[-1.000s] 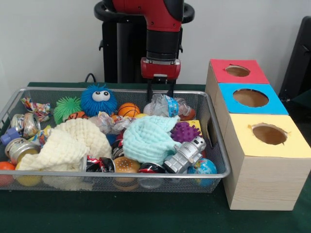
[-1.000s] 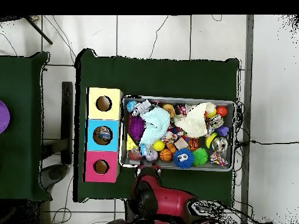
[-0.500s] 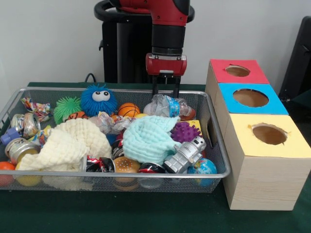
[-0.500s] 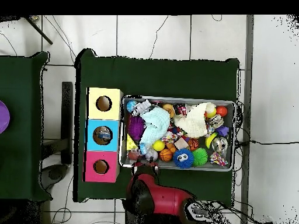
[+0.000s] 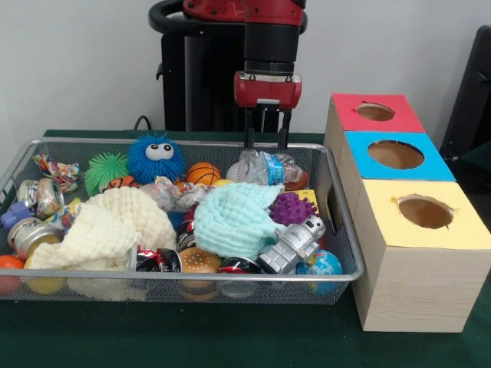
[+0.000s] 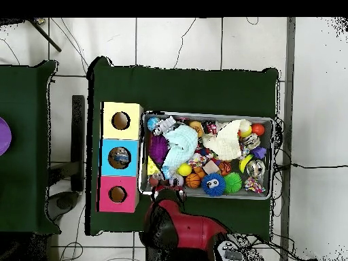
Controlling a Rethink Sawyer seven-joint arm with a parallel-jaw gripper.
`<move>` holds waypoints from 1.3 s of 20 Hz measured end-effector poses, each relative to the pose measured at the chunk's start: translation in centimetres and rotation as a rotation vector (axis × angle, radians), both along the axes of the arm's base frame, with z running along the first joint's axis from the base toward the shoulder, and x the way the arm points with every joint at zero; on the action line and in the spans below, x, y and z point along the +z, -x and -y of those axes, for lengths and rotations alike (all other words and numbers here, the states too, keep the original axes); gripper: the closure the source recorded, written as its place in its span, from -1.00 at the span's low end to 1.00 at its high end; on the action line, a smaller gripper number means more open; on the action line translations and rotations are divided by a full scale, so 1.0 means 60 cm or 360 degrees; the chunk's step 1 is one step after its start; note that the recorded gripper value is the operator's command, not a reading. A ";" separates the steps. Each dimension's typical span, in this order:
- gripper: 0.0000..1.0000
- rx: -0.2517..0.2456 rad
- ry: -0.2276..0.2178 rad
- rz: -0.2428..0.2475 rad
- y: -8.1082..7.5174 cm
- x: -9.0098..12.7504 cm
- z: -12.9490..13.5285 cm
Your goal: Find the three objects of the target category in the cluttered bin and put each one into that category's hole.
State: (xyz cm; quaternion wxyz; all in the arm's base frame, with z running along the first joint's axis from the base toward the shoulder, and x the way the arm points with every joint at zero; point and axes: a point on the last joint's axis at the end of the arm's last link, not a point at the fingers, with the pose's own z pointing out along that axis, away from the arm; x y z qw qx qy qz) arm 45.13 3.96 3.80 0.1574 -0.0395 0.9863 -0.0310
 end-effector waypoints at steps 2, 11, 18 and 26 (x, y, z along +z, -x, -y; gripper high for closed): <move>-1.00 -0.0003 0.0005 0.0013 -0.005 0.007 0.001; -1.00 -0.0009 -0.0003 0.0040 -0.016 0.015 0.000; -1.00 -0.0078 -0.0081 0.0064 -0.024 0.002 -0.003; -1.00 -0.0261 -0.0163 0.0127 -0.022 -0.024 -0.004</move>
